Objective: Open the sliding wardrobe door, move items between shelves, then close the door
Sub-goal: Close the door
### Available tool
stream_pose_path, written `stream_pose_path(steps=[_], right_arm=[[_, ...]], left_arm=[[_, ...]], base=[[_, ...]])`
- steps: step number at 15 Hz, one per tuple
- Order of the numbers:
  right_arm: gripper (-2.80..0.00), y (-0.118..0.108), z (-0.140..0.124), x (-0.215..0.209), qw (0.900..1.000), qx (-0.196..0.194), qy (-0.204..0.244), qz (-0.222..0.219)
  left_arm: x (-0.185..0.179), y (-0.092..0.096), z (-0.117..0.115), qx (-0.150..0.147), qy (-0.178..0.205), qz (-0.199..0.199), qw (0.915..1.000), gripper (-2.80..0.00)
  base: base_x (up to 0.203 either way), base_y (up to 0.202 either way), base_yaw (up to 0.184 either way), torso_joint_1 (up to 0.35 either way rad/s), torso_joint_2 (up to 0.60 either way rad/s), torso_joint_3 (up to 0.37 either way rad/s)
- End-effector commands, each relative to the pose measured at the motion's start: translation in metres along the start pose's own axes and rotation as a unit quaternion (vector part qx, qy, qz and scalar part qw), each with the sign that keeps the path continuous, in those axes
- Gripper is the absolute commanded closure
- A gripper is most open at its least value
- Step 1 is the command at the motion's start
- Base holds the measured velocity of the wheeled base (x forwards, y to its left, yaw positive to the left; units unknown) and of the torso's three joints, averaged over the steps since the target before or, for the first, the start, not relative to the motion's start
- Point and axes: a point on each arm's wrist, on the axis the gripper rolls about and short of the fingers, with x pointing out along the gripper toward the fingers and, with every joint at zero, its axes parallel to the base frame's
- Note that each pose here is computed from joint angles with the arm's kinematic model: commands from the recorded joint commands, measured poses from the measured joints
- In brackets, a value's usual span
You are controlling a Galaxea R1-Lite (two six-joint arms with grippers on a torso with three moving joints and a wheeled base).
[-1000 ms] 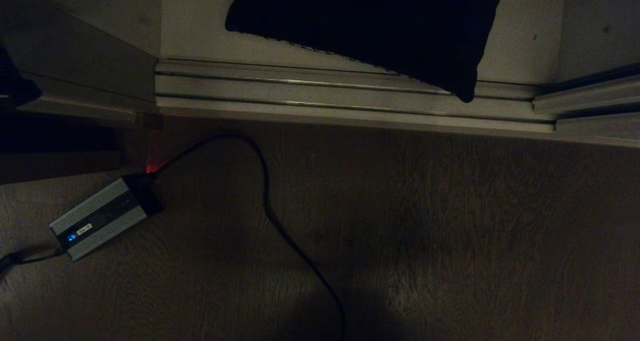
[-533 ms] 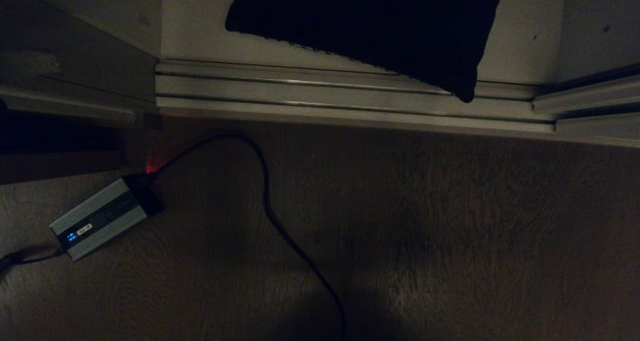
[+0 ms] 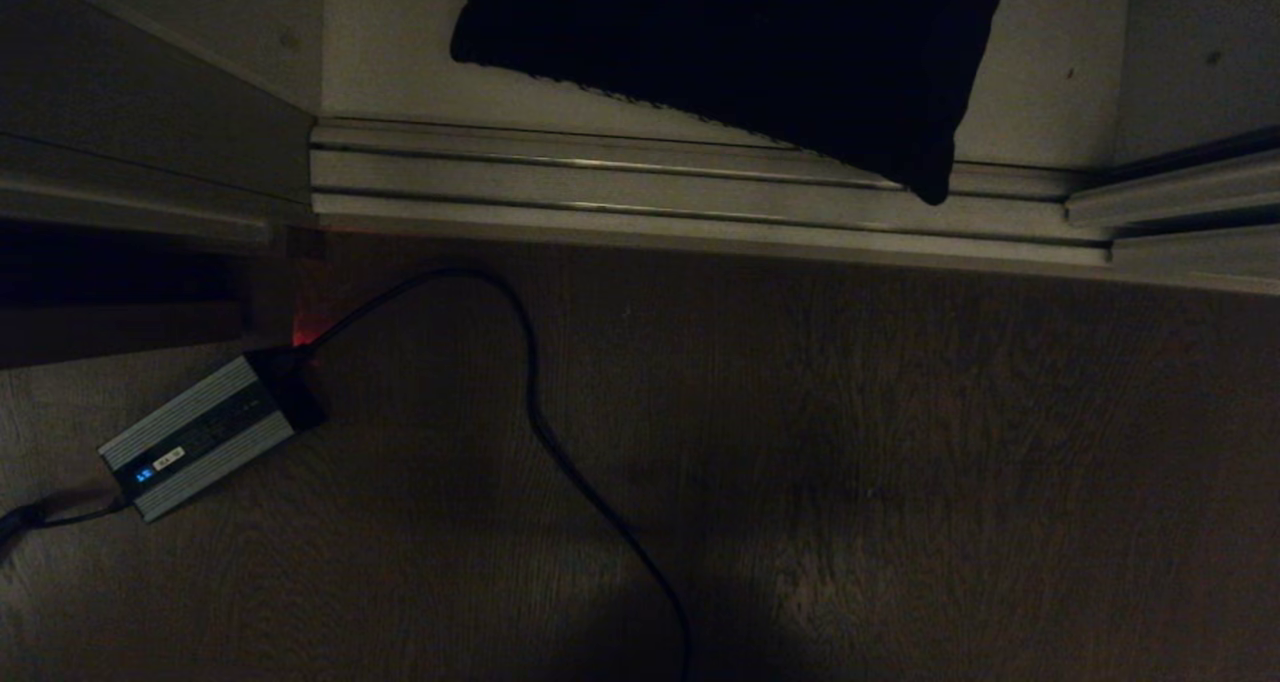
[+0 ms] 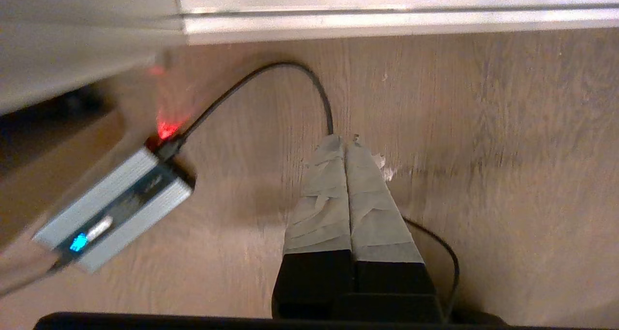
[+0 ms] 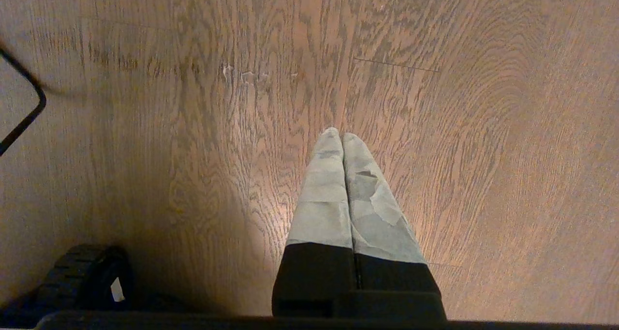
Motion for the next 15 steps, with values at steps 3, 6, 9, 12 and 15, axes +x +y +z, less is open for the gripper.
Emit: stream_pose_path(steps=[3,6,9,12,15], right_arm=[[0.00,0.000,-0.001,0.000,1.000,-0.001,0.001,0.000],[0.00,0.000,-0.001,0.000,1.000,-0.001,0.001,0.000],[0.00,0.000,-0.001,0.000,1.000,0.000,0.002,0.000],[0.00,0.000,-0.001,0.000,1.000,0.000,0.001,0.000],[0.00,0.000,-0.001,0.000,1.000,-0.001,0.001,0.000]], left_arm=[[-0.070,-0.026,-0.023,0.005,-0.018,0.021,0.9996,0.00],[-0.096,-0.034,-0.052,0.007,-0.025,0.100,0.9946,0.00],[-0.105,-0.037,-0.105,0.004,-0.009,0.138,0.9904,0.00],[-0.099,-0.029,-0.138,-0.047,0.013,0.194,0.9798,0.00],[-0.091,-0.026,-0.178,0.014,-0.005,0.183,0.9830,0.00]], base=[[0.000,0.000,0.000,0.000,0.00,0.000],[0.000,0.000,0.000,0.000,0.00,0.000],[0.000,0.000,0.000,0.000,0.00,0.000],[0.000,0.000,0.000,0.000,0.00,0.000],[0.000,0.000,0.000,0.000,0.00,0.000]])
